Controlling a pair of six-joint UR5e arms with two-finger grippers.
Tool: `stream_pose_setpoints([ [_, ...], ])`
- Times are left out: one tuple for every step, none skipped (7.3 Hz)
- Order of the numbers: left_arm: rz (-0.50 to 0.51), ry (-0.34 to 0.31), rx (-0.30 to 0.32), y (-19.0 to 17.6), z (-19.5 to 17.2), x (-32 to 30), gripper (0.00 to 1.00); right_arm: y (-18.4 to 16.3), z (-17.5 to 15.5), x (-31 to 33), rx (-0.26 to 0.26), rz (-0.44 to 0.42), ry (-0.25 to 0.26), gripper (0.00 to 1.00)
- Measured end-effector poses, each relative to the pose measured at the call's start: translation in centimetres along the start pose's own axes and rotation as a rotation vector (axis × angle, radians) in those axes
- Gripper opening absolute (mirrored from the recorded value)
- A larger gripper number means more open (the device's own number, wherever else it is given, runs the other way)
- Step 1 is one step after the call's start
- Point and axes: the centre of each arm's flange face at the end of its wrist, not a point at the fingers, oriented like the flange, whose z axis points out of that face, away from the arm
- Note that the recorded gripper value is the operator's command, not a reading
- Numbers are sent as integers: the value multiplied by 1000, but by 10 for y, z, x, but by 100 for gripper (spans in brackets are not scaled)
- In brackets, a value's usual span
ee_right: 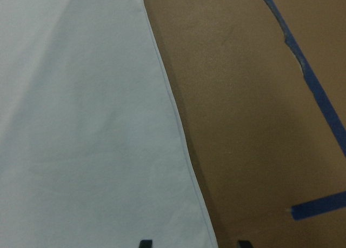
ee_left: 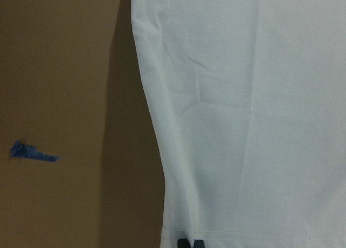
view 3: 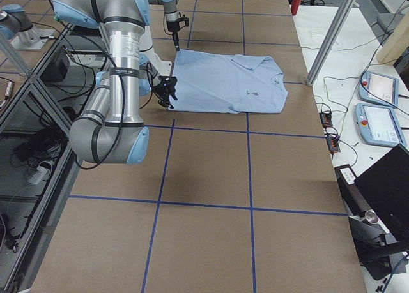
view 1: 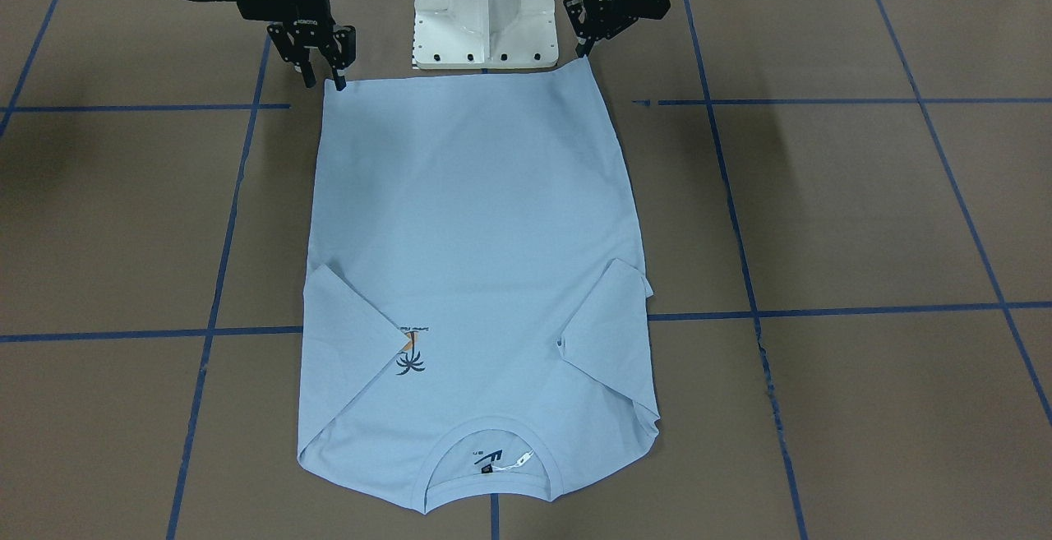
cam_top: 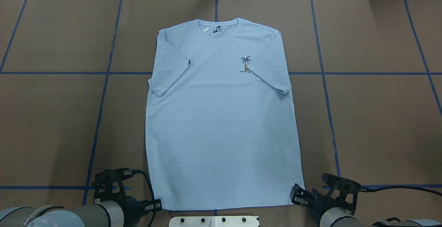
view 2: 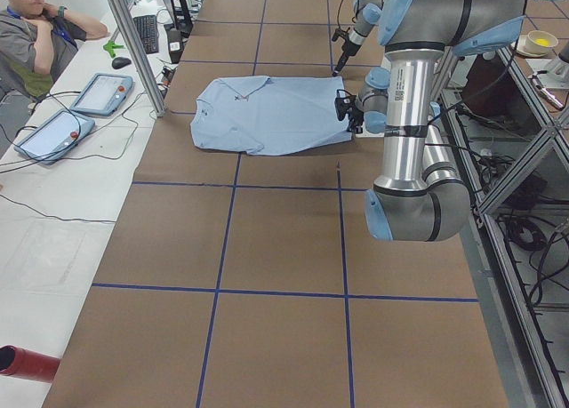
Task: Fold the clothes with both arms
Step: 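Lower both grippers and close them on the two hem corners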
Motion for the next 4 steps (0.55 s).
stream_pose_setpoints([
  [-2,4,-1,0,-1,2,0,3,1,1,-1,-5,3,60],
  [-4,7,-2,0,-2,2,0,6,3,2,-4,-10,6,57],
  [-5,10,-3,0,-3,3,0,8,4,3,-5,-14,9,55],
  [-5,14,-2,0,-5,4,0,10,5,4,-2,-18,8,54],
])
